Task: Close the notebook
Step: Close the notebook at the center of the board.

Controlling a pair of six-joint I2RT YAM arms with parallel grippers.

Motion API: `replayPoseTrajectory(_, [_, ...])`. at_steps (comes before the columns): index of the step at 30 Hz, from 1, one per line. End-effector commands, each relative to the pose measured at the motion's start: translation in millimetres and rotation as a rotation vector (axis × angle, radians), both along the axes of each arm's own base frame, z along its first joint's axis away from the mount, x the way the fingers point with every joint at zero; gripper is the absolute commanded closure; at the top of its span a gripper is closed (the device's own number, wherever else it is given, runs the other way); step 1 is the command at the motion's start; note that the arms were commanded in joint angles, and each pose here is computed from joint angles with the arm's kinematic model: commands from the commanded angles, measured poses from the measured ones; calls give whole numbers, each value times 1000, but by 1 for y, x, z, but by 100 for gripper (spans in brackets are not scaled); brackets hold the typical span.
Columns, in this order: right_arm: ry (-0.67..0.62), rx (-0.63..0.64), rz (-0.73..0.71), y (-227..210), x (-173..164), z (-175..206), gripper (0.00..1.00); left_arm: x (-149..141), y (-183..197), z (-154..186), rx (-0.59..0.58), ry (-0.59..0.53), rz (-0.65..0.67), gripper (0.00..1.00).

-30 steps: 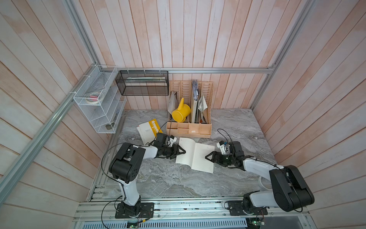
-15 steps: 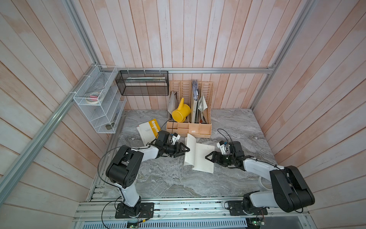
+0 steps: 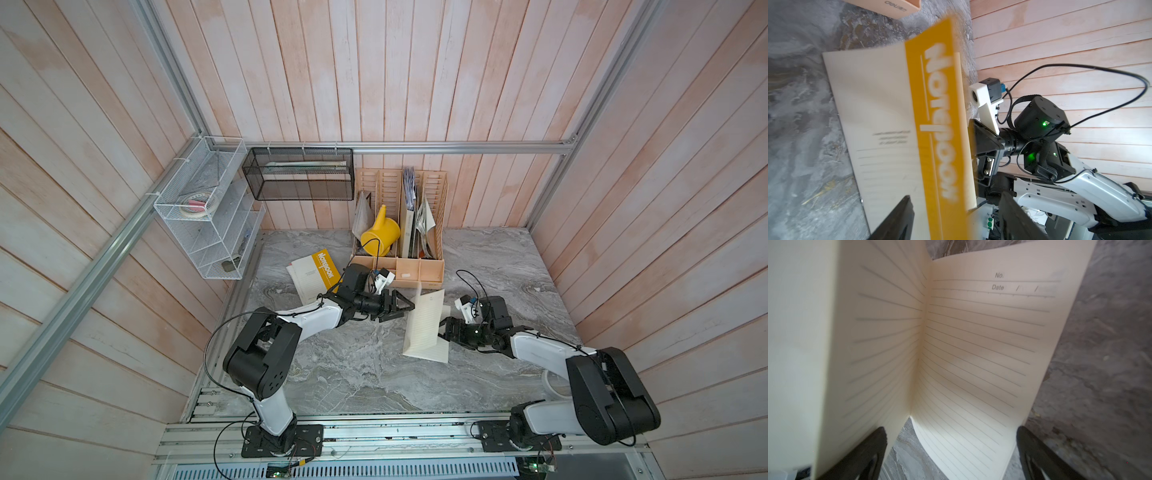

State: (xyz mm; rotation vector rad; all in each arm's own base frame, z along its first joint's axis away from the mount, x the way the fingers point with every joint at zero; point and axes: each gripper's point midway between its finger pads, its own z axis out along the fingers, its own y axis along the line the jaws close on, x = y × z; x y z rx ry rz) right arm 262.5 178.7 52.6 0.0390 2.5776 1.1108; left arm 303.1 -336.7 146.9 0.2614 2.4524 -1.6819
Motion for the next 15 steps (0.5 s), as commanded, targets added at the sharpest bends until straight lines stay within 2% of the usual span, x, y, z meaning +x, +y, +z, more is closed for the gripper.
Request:
replayPoseTrajectory(1, [6, 5, 11, 0, -5, 1, 2, 1, -10, 8, -18, -3, -13, 31])
replayPoseTrajectory(6, [5, 8, 11, 0, -5, 2, 2, -1, -20, 13, -30, -11, -28, 31])
replayPoseTrajectory(15, [-4, 5, 16, 0, -4, 7, 2, 1, -26, 2, -35, 3, -26, 31])
